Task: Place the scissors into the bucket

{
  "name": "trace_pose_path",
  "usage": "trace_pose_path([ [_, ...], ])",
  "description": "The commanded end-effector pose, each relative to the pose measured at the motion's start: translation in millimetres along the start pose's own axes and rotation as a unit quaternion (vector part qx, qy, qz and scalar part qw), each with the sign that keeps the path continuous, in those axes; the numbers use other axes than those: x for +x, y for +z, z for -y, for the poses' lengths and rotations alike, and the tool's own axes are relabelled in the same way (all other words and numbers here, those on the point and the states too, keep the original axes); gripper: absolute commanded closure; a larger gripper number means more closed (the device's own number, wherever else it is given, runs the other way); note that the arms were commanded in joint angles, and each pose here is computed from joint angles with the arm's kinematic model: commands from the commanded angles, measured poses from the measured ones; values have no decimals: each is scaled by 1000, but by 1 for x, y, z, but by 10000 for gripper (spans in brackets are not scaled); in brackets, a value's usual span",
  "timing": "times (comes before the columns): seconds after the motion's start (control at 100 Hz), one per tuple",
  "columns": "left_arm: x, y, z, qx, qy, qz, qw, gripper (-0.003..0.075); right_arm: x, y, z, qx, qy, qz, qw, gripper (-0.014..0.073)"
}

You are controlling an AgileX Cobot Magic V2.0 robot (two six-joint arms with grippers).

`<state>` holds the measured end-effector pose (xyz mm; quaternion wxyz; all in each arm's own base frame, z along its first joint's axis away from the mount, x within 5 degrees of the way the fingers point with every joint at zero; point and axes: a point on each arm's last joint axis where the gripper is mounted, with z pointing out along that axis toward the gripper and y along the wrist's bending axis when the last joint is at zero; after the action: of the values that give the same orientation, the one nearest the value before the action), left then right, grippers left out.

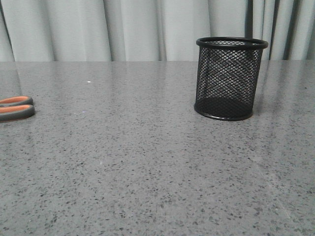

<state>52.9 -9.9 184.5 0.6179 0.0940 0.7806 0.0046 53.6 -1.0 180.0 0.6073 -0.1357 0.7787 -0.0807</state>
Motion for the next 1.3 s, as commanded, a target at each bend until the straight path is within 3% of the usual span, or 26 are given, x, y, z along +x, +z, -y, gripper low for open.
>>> trace_pose_path([
  [0.0, 2, 1, -1, -9, -12, 30, 999, 741, 3, 0, 0, 7, -10, 12, 1000, 640],
  [0.81, 0, 1, -3, -22, 10, 41, 999, 741, 2, 0, 0, 7, -10, 13, 1000, 640],
  [0.95, -10, -1, -8, -47, 13, 95, 994, 741, 2, 0, 5, 34, -86, 10, 996, 640],
  [1.02, -16, -2, -10, -55, -22, 130, 990, 741, 1, 0, 4, 34, -88, 17, 995, 640],
  [1.17, -19, -4, -11, -37, -177, 157, 971, 741, 1, 0, 4, 34, -88, 16, 995, 640],
  [1.29, -19, -4, -11, -32, -204, 158, 966, 741, 0, 0, 5, 38, -99, 24, 994, 641],
])
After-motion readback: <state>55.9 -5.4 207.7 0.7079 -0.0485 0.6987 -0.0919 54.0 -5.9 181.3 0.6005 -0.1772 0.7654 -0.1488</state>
